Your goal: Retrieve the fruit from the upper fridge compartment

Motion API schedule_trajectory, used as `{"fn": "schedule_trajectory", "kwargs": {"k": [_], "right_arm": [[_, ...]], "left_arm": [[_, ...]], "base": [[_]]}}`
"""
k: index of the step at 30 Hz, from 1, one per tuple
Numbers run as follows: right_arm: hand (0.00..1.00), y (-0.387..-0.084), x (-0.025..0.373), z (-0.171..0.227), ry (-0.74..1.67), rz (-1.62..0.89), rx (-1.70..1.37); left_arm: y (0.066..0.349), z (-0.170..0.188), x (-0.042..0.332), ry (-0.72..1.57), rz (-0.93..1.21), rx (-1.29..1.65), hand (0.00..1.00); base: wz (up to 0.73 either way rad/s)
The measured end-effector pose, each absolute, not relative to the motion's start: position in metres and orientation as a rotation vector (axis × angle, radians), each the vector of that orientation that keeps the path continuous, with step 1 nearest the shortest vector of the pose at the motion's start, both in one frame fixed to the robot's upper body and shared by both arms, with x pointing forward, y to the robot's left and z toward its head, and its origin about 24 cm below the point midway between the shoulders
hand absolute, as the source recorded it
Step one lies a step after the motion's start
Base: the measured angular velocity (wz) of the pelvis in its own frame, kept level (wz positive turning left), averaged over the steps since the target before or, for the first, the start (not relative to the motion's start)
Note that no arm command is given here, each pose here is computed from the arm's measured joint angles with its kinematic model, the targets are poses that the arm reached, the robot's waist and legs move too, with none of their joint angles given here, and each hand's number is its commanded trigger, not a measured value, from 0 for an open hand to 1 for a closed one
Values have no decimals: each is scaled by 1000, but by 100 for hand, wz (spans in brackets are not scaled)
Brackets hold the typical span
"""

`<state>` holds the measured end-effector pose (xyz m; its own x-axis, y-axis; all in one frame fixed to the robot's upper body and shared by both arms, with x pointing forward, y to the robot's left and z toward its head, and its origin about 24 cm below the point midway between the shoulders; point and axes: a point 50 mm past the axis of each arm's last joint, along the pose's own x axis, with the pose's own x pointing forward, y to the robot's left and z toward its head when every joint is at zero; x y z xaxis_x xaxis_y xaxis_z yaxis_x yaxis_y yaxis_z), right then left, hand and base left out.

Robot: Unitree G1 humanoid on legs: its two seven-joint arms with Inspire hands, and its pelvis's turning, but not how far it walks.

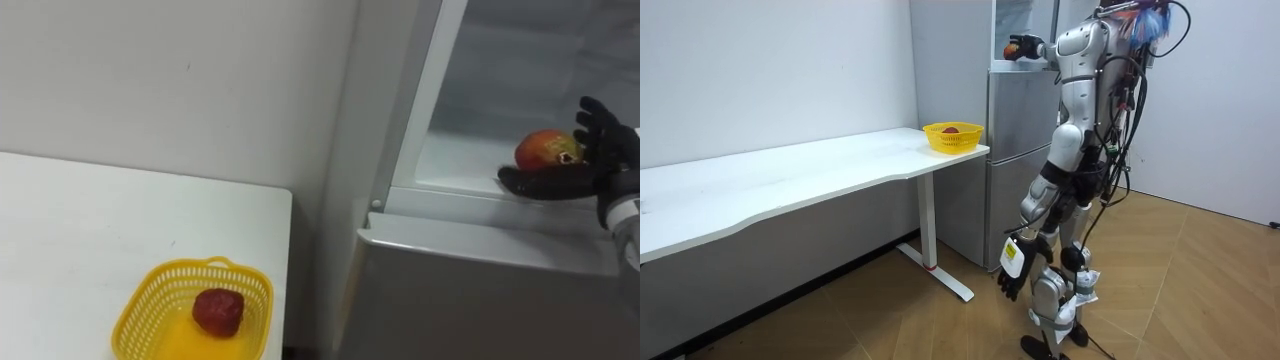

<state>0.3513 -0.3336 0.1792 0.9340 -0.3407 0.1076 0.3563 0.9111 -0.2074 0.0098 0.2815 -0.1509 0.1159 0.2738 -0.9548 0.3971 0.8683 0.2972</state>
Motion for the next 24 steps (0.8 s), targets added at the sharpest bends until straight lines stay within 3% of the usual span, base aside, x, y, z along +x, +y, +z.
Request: {"fn": "schedule_trajectory", "kwargs": {"k": [12, 13, 14, 15, 24], "right_arm": [[1, -346, 348, 168, -1, -320, -193], [52, -346, 348, 168, 2, -314, -190], [68, -346, 348, 167, 3, -310, -189], [100, -346, 348, 167, 5, -302, -186], [100, -351, 346, 166, 20, -311, -186]], "left_arm": [[284, -150, 7, 1507, -70, 545, 0], [284, -150, 7, 1508, -70, 544, 0], [284, -150, 7, 1508, -69, 544, 0], [284, -150, 6, 1509, -65, 542, 0], [286, -150, 9, 1505, -53, 538, 0]], "base": [[0], [0], [0], [0], [3]]}}
